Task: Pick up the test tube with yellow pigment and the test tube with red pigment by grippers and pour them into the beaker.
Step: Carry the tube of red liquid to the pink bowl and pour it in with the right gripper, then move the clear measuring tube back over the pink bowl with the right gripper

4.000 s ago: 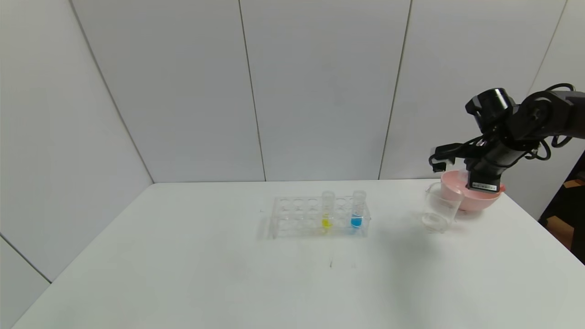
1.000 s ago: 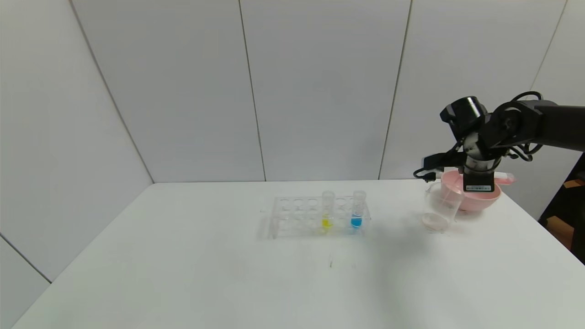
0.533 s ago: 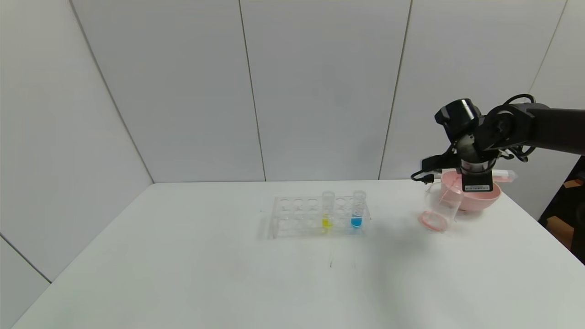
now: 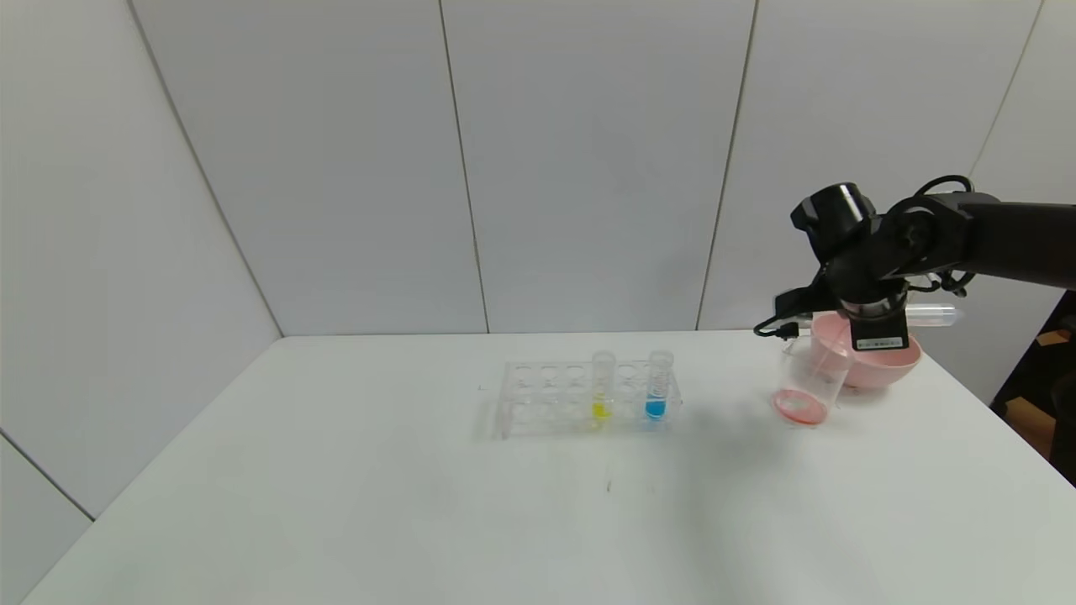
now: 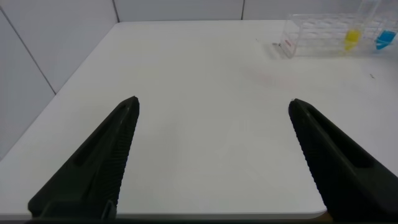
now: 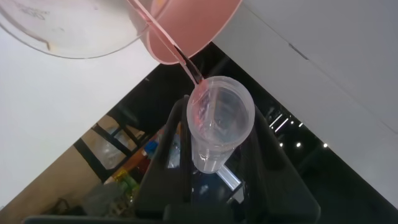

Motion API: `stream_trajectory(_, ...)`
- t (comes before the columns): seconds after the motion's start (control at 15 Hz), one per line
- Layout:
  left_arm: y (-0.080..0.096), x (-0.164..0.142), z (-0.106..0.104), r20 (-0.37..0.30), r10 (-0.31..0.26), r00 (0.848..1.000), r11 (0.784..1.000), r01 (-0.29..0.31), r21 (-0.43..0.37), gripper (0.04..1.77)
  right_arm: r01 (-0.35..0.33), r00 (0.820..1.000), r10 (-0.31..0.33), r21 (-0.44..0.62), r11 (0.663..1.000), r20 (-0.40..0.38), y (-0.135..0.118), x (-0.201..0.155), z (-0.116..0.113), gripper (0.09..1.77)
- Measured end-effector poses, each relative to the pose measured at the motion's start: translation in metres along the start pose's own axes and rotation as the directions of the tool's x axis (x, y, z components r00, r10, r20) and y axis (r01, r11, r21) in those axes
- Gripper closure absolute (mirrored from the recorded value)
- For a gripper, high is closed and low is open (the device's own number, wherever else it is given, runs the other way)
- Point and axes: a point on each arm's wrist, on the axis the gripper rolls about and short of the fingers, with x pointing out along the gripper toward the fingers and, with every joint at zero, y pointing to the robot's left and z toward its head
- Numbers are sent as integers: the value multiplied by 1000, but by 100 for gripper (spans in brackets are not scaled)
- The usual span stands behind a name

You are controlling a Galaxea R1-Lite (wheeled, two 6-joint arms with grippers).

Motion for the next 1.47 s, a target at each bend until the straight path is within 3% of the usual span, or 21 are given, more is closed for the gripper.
stream_trajectory(0.13, 0, 0, 0, 0, 0, 1000, 1000, 0, 0, 9, 20, 999, -20, -16, 1000, -31, 0, -3, 2, 135)
stream_trajectory(1.2, 0, 0, 0, 1, 0, 1000, 1000, 0, 0, 9, 65, 998, -64, 12, 998, -11, -9, -12, -3, 135)
stream_trajectory(1.33, 0, 0, 0, 0, 0, 1000, 1000, 0, 0, 9, 52, 997, -54, 38, 998, 57, -13, -14, -11, 135)
stream_trajectory(1.4, 0, 0, 0, 0, 0, 1000, 1000, 0, 0, 9, 31, 991, -38, 56, 998, 132, -15, -13, -16, 135)
stream_trajectory(1.47, 0, 0, 0, 1, 0, 1000, 1000, 0, 0, 9, -10, 970, -13, 94, 996, 242, -18, -10, -24, 135)
